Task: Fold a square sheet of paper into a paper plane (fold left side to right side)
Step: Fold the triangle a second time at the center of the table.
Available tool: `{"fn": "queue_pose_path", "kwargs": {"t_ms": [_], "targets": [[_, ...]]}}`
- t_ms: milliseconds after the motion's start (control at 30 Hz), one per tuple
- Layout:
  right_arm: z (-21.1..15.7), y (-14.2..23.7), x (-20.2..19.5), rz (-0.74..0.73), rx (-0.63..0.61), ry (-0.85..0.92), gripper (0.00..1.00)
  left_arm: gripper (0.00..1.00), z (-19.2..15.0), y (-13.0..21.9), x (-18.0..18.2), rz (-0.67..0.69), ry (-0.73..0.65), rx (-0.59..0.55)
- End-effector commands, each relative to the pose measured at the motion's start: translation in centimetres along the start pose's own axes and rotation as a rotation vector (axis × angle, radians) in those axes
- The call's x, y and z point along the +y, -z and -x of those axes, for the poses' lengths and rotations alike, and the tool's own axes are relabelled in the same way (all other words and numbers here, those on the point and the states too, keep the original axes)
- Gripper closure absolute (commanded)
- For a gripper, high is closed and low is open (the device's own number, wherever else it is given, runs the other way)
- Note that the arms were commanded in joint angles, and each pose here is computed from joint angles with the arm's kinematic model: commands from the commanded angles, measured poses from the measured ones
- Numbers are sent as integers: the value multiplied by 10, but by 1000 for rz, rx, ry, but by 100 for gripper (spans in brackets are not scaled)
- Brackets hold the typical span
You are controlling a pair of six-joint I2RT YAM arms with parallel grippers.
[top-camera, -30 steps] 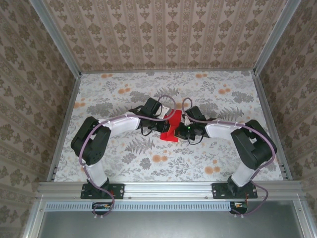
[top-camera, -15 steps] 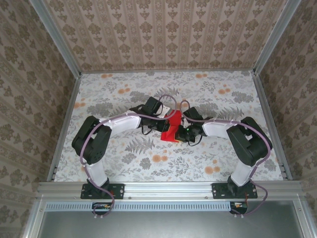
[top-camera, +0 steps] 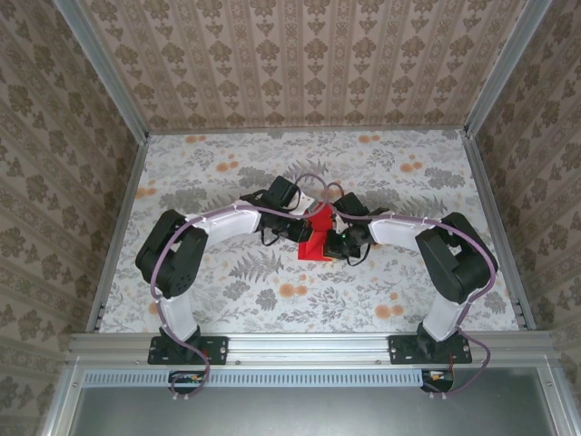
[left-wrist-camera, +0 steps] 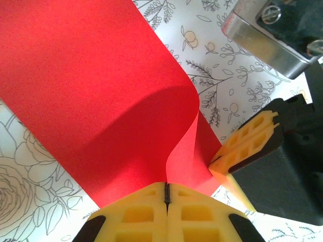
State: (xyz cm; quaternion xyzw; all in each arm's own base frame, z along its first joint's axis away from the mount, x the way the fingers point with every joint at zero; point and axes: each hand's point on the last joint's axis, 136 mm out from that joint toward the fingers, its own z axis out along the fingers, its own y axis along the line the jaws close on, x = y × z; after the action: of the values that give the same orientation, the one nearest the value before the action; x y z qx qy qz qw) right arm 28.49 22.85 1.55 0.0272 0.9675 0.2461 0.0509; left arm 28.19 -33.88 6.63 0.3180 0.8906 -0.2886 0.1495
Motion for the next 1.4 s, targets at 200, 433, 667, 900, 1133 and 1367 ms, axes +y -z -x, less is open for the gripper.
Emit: {"fn": "queue_pose_path", "kwargs": {"t_ms": [200,433,667,900,1133,1367], "targets": [[-4,4,-23,-120,36,37,96,100,4,-2,-4,-19,-38,22],[-3,2,-21,-106,44,49,96,100,6,-6,3,11,-51,28],[-5,0,-21,-102,57,53,96,100,7,-11,14,50,-56,32],[-6,0,-22,-105,63,53,97,100,6,-17,23,77,-59,43],[-7,1,-22,-106,67,54,97,100,3,-21,29,96,-57,51],[-7,1,-22,-108,66,53,97,100,0,-23,35,119,-53,55]]}}
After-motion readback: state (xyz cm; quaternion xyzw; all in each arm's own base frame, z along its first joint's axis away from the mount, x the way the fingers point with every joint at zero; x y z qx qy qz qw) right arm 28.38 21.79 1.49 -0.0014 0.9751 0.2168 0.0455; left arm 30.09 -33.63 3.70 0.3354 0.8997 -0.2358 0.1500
